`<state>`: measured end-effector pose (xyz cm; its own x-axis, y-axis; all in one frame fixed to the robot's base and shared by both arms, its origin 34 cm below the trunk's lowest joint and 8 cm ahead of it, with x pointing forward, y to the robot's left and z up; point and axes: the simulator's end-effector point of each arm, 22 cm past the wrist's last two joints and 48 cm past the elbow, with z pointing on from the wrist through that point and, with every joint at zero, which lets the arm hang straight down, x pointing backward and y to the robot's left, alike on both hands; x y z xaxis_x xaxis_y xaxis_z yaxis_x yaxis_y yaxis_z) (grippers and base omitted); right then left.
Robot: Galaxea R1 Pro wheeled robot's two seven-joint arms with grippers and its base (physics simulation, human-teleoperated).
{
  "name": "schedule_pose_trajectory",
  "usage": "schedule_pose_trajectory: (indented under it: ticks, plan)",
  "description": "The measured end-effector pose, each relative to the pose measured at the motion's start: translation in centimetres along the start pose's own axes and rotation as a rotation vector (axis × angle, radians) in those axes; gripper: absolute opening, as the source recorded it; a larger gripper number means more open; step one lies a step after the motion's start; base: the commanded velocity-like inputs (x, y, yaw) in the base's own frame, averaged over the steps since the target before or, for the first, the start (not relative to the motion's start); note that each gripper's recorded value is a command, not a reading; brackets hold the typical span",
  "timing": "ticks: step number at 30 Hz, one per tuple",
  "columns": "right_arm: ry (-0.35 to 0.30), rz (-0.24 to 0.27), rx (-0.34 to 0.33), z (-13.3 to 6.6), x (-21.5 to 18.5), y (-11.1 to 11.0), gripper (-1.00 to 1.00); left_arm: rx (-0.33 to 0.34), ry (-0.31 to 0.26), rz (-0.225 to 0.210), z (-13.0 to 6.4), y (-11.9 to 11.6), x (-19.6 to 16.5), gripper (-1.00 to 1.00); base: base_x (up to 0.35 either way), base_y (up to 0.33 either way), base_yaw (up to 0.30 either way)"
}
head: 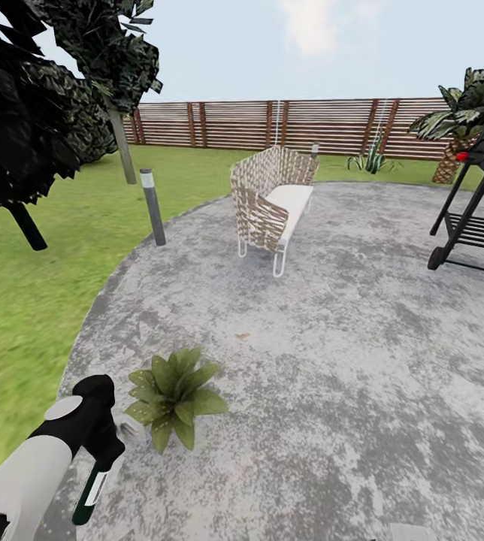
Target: Pick up the pesticide atomizer in the garden and spray insectifuge to fully cover both potted plants in the garden.
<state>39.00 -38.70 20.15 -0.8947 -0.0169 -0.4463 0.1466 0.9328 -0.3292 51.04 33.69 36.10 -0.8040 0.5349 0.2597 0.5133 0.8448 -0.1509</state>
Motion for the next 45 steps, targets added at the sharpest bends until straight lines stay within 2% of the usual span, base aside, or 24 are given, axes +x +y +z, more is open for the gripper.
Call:
schedule_pose_trajectory:
  ticks: [13,23,30,33,40,45]
  plan:
    - [0.000,0.001,-0.004,-0.1,0.0,0.3,1.00,0.003,-0.002,-0.005,0.0,0.0,0.0,-1.00,0.000,-0.273,0.188]
    - [0.000,0.002,-0.004,-0.1,0.0,0.3,1.00,0.003,-0.001,-0.007,0.0,0.1,0.2,-1.00,0.054,-0.289,0.071]
    - [0.001,0.002,-0.006,-0.1,0.0,0.5,1.00,0.000,-0.020,-0.008,-0.9,0.3,-0.7,-1.00,0.053,-0.051,0.270]
    - [0.001,0.002,-0.006,-0.1,0.0,0.5,1.00,0.006,-0.037,-0.033,-1.5,0.4,-1.2,-1.00,0.001,-0.001,0.278]
    - [0.001,0.002,-0.006,-0.1,0.0,0.5,1.00,0.007,-0.033,-0.044,-1.3,0.4,-1.0,-1.00,0.001,-0.009,0.270]
    - [0.000,0.001,-0.002,0.0,0.0,0.2,1.00,0.010,-0.029,-0.043,-1.0,0.2,-0.9,-1.00,0.071,-0.209,0.055]
